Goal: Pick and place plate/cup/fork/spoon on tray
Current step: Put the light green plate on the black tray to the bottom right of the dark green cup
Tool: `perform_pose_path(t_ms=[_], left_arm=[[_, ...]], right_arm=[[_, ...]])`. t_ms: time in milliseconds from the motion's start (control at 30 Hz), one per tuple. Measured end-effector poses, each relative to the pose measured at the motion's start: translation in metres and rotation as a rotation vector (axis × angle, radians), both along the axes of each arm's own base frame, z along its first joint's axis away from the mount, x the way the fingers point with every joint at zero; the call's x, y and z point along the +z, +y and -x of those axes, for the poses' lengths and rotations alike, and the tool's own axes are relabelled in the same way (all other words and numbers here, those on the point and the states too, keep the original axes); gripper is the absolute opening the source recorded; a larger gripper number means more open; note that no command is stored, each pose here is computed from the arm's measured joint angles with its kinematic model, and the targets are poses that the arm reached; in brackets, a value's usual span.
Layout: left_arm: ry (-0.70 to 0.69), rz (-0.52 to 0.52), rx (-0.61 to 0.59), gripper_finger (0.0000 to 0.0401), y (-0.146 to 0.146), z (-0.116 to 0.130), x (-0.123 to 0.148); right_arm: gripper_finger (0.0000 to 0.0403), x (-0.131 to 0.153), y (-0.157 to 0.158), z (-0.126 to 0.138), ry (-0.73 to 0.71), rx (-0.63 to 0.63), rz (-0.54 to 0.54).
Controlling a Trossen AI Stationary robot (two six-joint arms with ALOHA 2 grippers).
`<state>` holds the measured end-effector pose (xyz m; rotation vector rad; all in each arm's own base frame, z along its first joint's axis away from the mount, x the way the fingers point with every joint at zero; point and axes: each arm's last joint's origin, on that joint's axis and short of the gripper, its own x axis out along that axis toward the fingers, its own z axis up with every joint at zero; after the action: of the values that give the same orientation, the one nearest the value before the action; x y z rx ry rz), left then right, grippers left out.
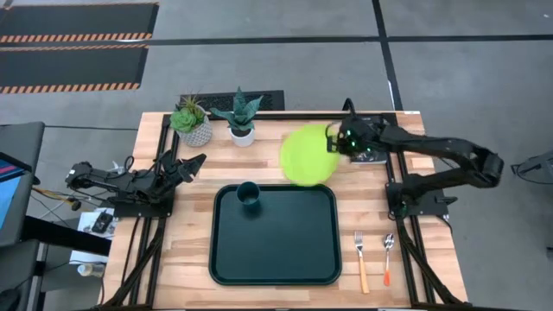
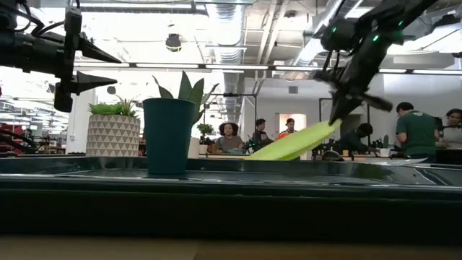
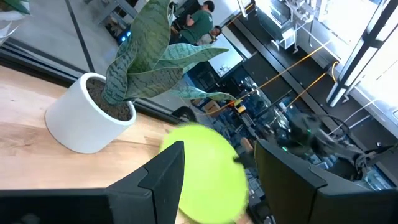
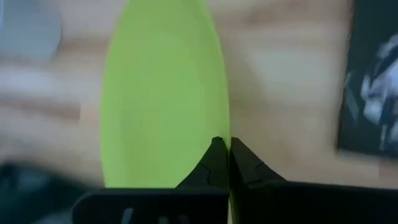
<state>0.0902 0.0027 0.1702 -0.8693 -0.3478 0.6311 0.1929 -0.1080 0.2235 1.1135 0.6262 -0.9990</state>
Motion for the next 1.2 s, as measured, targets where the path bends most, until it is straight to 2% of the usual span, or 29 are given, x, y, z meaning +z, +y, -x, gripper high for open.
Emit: perform_pose_path(t_ms=[167,333,500,633,800,933,1067,1200], left_arm=[[0.0,0.0,0.004,0.0183,0.0,0.0,0.0],[0.003,0.001,0.022,0.0183,0.0,0.0,0.0],[0.005,0.001,0.041,0.0183,0.001,0.001,0.0],[0.006,0.001,0.043,0.0183,0.001,0.001,-0.001],[0.002,0.007,0.051,0.0183,0.001,0.001,-0.001],[-0.002,0.012,0.05,0.0183,0.001,0.001,-0.001],[-0.01,0.021,0.05,0.0183,0.001,0.001,-0.001],[-0.011,0.022,0.05,0.0183,0.001,0.001,-0.001]], right_arm=[[0.0001,0.012,0.05,-0.002,-0.03,0.138,-0.038],[0.0001,0.018,0.09,0.003,-0.027,0.187,-0.054],[0.0001,0.011,0.125,0.001,0.007,0.28,-0.09],[0.0001,-0.004,0.15,-0.011,0.059,0.338,-0.114],[0.0001,-0.029,0.173,-0.029,0.123,0.426,-0.126],[0.0001,-0.046,0.186,-0.047,0.096,0.513,-0.129],[0.0002,-0.063,0.194,-0.057,0.102,0.528,-0.143],[0.001,-0.069,0.194,-0.056,0.145,0.51,-0.141]])
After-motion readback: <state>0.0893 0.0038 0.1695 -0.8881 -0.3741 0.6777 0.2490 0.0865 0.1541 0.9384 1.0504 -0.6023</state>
